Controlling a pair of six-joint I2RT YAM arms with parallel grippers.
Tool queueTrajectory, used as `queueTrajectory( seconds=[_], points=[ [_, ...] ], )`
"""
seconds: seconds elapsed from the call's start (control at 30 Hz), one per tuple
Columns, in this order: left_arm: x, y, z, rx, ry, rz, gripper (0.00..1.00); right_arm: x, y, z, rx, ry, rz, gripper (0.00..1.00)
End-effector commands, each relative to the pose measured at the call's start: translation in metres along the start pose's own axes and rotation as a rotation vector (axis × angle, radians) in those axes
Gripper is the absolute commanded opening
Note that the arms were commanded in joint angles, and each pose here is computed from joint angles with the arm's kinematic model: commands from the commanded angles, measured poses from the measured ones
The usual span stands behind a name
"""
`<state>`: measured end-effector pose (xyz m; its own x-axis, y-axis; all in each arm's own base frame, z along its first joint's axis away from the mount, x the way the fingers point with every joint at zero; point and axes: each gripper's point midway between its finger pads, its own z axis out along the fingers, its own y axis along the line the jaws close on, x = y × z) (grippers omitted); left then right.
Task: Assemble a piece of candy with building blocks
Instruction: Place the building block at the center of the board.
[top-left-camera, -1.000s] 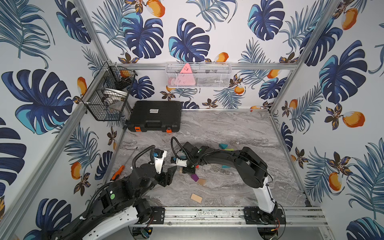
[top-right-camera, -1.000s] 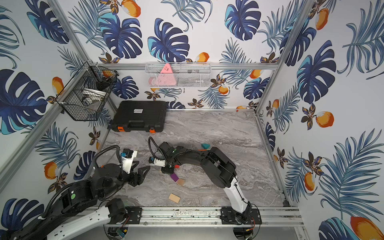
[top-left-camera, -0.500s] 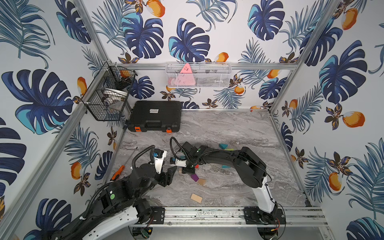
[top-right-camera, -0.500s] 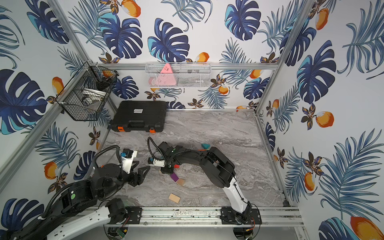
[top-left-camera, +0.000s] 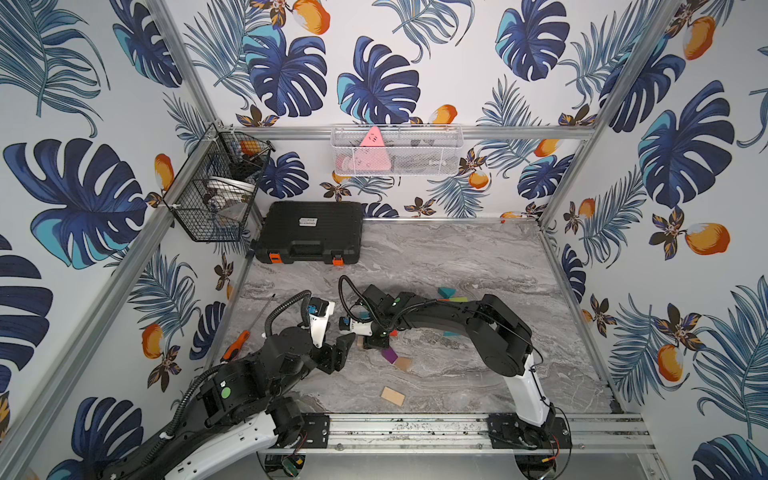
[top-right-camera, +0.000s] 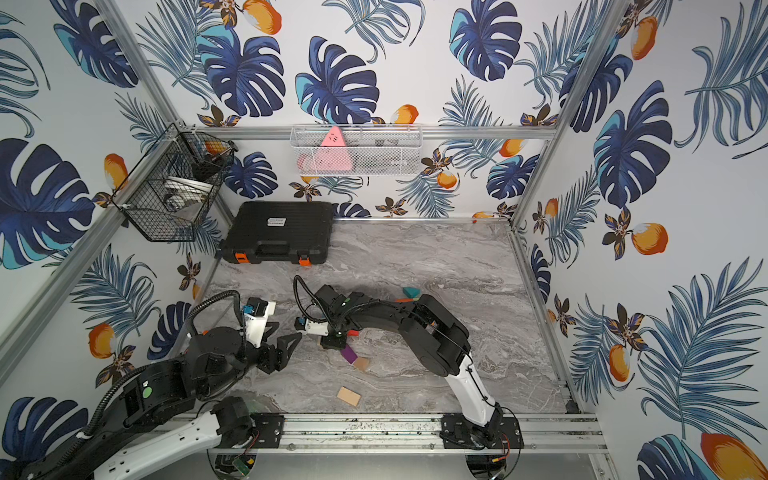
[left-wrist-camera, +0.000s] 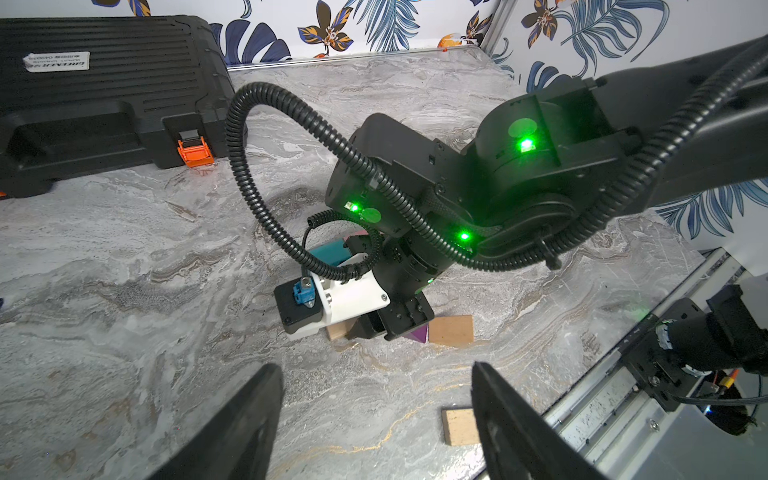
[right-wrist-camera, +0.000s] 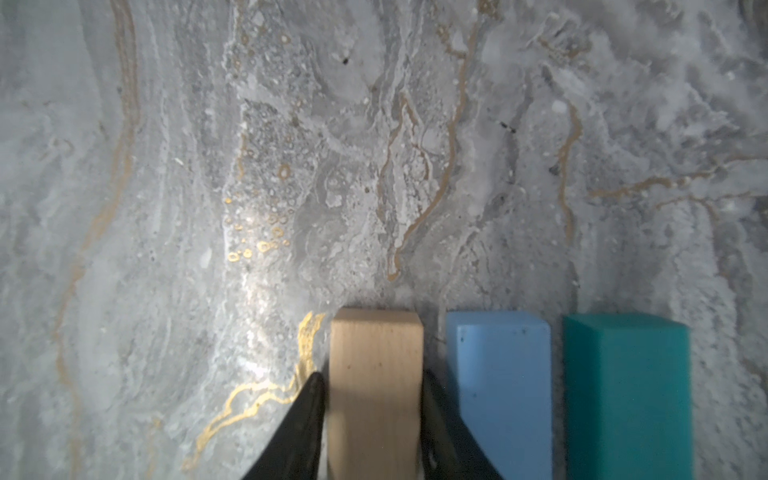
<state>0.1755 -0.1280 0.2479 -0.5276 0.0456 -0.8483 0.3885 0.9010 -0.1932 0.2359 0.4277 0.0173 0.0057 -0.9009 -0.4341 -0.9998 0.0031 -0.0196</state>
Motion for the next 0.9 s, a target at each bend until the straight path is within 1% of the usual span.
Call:
queueTrajectory(
  seconds=[0.0, 0.27, 0.3, 0.5, 0.6, 0.7, 0.8, 0.87],
  points=[
    [-0.004, -0.001, 0.001, 0.003, -0.013, -0.006, 0.77, 0.004, 0.005, -0.007, -0.009, 0.014, 0.025, 0.43],
    [-0.004, 0.000, 0.002, -0.010, -0.011, -0.007, 0.78, -0.021, 0.011, -0.032, -0.023, -0.110, 0.022, 0.50],
    [-0.004, 0.001, 0.002, -0.011, -0.010, -0.006, 0.78, -0.029, 0.011, -0.045, -0.013, -0.141, 0.014, 0.51],
    [-0.003, 0.001, 0.004, -0.021, -0.001, -0.004, 0.78, -0.038, 0.011, -0.073, 0.023, -0.209, 0.037, 0.52],
    [-0.002, 0.002, 0.005, -0.025, 0.004, -0.005, 0.79, -0.034, 0.004, -0.094, 0.065, -0.270, 0.098, 0.52],
    [0.002, -0.002, 0.008, -0.008, 0.022, -0.017, 0.80, -0.026, -0.004, -0.125, 0.131, -0.364, 0.196, 0.54],
    [0.009, -0.011, 0.011, 0.027, 0.086, -0.045, 0.80, -0.003, -0.009, -0.157, 0.198, -0.477, 0.311, 0.56],
    [0.017, -0.024, 0.016, 0.072, 0.167, -0.052, 0.82, 0.017, -0.014, -0.181, 0.265, -0.565, 0.388, 0.59]
  ],
)
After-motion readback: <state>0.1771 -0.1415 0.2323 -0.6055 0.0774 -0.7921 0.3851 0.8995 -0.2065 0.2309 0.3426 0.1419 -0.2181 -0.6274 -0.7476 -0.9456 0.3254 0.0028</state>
